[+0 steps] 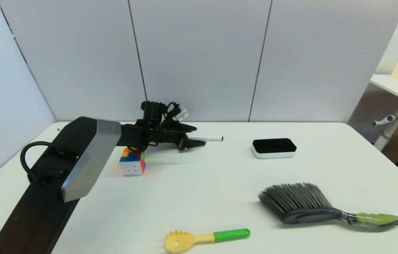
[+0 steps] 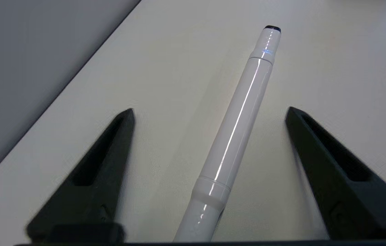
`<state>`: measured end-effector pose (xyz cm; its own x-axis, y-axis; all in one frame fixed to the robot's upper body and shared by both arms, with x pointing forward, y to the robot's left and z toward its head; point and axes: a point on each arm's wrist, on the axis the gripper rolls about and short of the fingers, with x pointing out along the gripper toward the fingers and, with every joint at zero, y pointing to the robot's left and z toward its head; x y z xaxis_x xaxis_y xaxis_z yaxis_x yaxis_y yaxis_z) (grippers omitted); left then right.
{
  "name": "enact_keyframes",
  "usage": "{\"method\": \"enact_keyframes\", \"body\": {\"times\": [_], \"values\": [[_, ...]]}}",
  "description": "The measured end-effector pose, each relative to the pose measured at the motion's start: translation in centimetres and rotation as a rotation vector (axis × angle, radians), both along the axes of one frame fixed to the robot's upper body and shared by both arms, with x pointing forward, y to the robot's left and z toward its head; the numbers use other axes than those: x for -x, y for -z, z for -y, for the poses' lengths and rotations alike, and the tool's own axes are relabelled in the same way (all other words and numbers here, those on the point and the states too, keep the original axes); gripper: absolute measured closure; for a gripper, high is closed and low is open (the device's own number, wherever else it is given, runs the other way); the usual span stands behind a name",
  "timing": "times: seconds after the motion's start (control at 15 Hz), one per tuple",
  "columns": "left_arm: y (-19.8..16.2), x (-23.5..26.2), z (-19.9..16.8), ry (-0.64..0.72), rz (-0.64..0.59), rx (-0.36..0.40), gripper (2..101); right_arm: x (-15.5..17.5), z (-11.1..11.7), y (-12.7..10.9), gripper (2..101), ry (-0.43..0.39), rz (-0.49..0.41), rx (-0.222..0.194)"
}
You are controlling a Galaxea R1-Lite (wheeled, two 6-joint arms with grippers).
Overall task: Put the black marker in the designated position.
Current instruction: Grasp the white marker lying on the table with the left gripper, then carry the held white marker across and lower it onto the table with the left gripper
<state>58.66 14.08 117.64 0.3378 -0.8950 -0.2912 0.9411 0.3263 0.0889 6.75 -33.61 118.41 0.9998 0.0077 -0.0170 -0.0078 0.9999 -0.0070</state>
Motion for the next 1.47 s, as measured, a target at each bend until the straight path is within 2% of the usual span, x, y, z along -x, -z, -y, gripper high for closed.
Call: {"method": "enact_keyframes", "body": {"times": [0.2,0.4,0.47,0.53,1.2,1.47], "values": [[0.0,0.0,0.0,0.0,0.001,0.0,43.9,0.0,0.0,0.0,4.3,0.001,0.0,0.0],[-0.1,0.0,0.0,0.0,0.002,0.0,61.7,0.0,0.0,0.0,4.3,0.0,0.0,0.0],[-0.2,0.0,0.0,0.001,0.012,0.003,86.9,0.0,0.0,0.0,4.3,0.0,0.0,0.0],[-0.3,0.0,0.0,0.001,0.008,0.002,90.4,0.0,0.0,0.0,4.3,0.001,0.0,0.0],[-3.7,0.9,-0.1,0.004,0.046,0.01,90.4,0.0,0.0,0.0,4.3,0.0,0.0,0.0],[-7.2,4.1,2.9,0.085,0.018,-0.007,90.4,0.0,0.0,0.0,4.3,0.001,0.0,0.0]]}}
